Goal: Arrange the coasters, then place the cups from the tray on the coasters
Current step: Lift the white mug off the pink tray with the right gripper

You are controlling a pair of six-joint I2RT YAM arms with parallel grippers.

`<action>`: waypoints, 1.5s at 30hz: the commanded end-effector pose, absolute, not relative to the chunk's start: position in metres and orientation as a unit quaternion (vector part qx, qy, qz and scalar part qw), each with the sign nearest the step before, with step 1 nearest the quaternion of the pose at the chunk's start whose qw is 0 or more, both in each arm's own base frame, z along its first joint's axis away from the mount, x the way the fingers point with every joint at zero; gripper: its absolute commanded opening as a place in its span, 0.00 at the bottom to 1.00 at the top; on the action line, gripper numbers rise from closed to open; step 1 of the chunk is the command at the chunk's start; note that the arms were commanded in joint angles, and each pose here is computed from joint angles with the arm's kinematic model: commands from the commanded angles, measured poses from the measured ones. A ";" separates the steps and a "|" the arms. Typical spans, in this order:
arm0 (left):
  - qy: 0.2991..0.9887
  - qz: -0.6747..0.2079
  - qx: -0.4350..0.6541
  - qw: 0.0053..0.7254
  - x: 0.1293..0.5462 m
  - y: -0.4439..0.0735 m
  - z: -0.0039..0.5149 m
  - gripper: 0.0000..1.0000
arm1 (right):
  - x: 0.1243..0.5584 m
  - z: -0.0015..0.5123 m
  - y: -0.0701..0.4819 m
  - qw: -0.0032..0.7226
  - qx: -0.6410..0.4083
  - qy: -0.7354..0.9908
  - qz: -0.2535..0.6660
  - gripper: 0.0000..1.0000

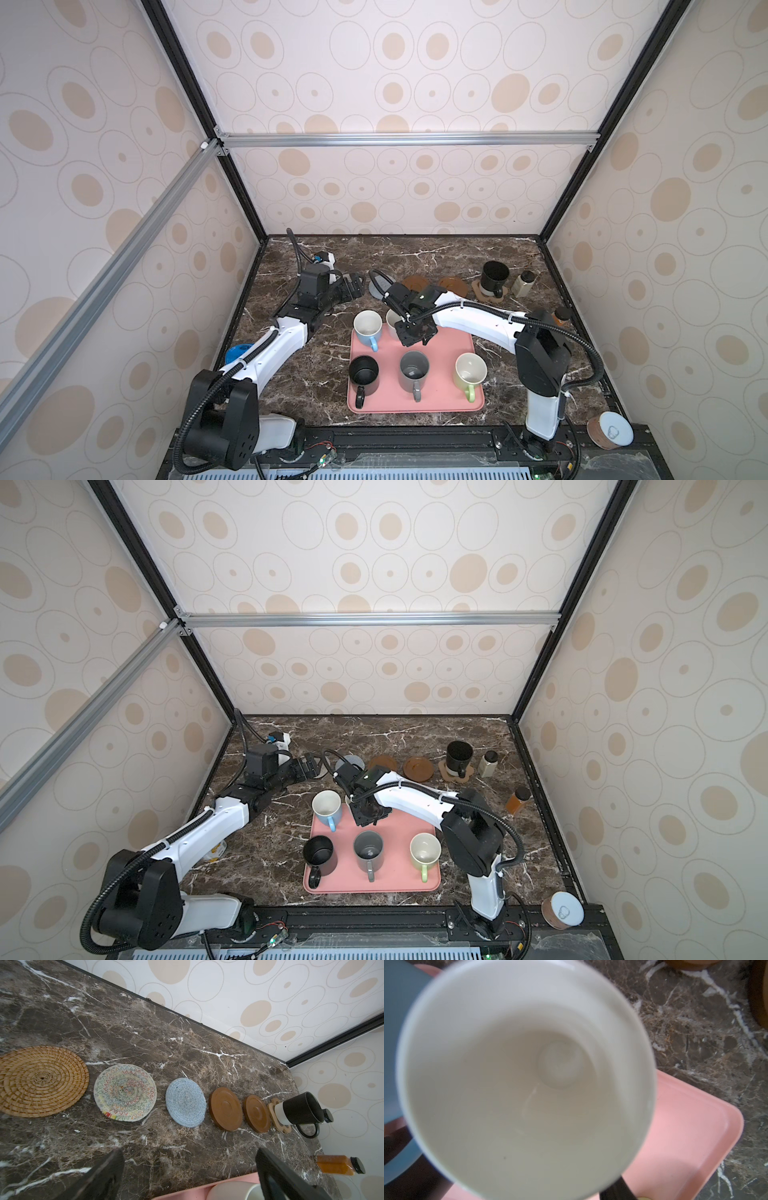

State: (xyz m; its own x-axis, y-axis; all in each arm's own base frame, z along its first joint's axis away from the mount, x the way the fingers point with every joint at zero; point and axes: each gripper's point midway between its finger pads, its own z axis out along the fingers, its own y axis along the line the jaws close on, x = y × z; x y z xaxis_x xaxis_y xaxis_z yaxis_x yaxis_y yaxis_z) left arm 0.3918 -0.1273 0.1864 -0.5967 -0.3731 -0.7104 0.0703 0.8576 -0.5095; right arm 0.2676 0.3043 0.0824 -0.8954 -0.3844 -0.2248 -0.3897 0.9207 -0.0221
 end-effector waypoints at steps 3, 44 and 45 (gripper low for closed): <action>0.851 -0.249 -0.086 0.454 0.397 -0.125 0.195 1.00 | 0.267 0.070 0.308 0.111 -0.209 0.972 0.004 0.30; 0.851 -0.250 -0.089 0.454 0.397 -0.124 0.195 1.00 | 0.267 0.128 0.296 0.169 -0.201 0.965 0.025 0.09; 0.851 -0.249 -0.089 0.453 0.397 -0.124 0.194 1.00 | 0.268 0.129 0.295 0.170 -0.201 0.964 0.025 0.09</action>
